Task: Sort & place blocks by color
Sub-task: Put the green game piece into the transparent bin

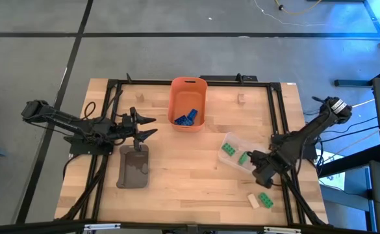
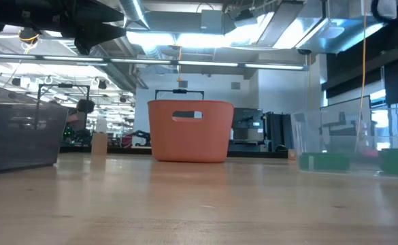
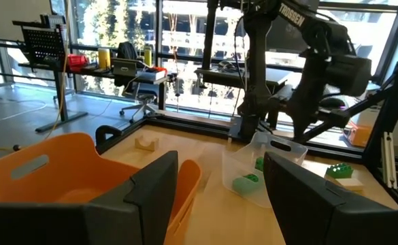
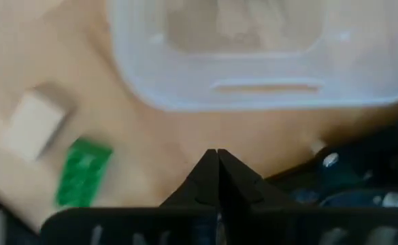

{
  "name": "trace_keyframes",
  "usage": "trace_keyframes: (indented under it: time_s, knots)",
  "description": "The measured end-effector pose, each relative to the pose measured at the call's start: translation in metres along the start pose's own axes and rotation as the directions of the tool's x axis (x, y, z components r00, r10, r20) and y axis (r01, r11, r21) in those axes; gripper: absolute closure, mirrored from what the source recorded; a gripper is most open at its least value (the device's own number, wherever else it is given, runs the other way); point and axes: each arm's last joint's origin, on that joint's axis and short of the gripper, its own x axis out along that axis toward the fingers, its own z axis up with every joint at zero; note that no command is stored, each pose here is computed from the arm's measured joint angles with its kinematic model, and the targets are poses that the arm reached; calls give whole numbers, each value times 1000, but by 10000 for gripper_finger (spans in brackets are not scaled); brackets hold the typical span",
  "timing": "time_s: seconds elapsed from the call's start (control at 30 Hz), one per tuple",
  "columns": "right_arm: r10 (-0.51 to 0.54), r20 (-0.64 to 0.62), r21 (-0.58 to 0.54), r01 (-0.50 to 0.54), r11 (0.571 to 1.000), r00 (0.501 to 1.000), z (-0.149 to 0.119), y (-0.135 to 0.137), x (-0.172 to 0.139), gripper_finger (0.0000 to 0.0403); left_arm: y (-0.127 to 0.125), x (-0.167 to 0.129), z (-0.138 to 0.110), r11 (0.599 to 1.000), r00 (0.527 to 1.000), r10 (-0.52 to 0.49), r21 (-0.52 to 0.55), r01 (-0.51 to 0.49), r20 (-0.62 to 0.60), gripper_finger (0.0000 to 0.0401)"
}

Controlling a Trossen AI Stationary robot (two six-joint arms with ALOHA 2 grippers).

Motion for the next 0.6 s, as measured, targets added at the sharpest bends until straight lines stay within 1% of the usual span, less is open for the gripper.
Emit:
trace_keyframes:
  time_s: [0.07, 0.2, 0.4, 0.6]
  knots:
    - [36, -17, 17, -36, 999, 999, -3, 5, -7, 403, 0, 0, 0, 1000, 1000, 0, 0, 0, -1, 191]
    - [97, -28, 85, -95, 992, 995, -11, 15, -15, 403, 0, 0, 0, 1000, 1000, -1, 1, 1, -3, 191]
    - [175, -18, 155, -170, 973, 984, -26, 28, -16, 403, -1, 0, -1, 1000, 1000, -25, -3, 25, -7, 191]
    - [224, -18, 232, -214, 949, 974, -40, 37, -16, 402, -1, 0, -1, 1000, 1000, -31, -2, 31, -7, 191]
